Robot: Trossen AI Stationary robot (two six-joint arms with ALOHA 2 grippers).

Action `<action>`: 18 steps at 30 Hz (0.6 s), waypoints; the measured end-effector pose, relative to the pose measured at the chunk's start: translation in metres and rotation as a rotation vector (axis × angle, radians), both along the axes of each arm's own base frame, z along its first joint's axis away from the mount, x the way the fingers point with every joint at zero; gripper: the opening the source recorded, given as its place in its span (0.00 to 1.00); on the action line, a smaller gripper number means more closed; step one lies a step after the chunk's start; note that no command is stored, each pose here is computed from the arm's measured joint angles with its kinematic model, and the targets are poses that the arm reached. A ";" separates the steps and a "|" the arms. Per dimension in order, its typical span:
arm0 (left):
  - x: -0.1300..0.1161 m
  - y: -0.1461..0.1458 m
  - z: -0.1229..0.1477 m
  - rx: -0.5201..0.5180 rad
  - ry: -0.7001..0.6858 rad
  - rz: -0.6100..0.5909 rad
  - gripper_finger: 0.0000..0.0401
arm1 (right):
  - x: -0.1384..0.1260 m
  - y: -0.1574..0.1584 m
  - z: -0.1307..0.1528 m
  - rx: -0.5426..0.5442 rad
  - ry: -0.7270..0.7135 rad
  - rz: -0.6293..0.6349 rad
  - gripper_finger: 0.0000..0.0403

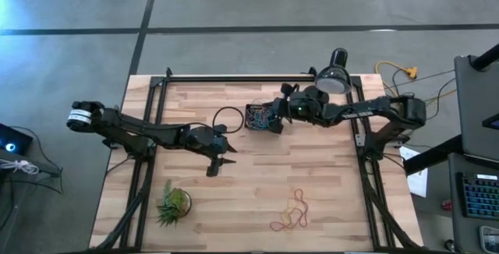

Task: Pick and place rubber bands into bin
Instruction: Put the blue rubber band into the basket

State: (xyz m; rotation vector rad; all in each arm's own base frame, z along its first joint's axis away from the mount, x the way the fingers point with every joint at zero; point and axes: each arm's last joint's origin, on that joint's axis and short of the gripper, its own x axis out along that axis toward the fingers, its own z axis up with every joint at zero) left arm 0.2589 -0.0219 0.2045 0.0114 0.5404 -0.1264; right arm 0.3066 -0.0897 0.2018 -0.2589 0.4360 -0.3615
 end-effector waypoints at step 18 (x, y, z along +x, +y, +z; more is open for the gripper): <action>0.000 0.000 0.000 -0.021 0.002 0.013 0.40 | 0.025 -0.016 -0.058 0.165 0.178 0.007 0.02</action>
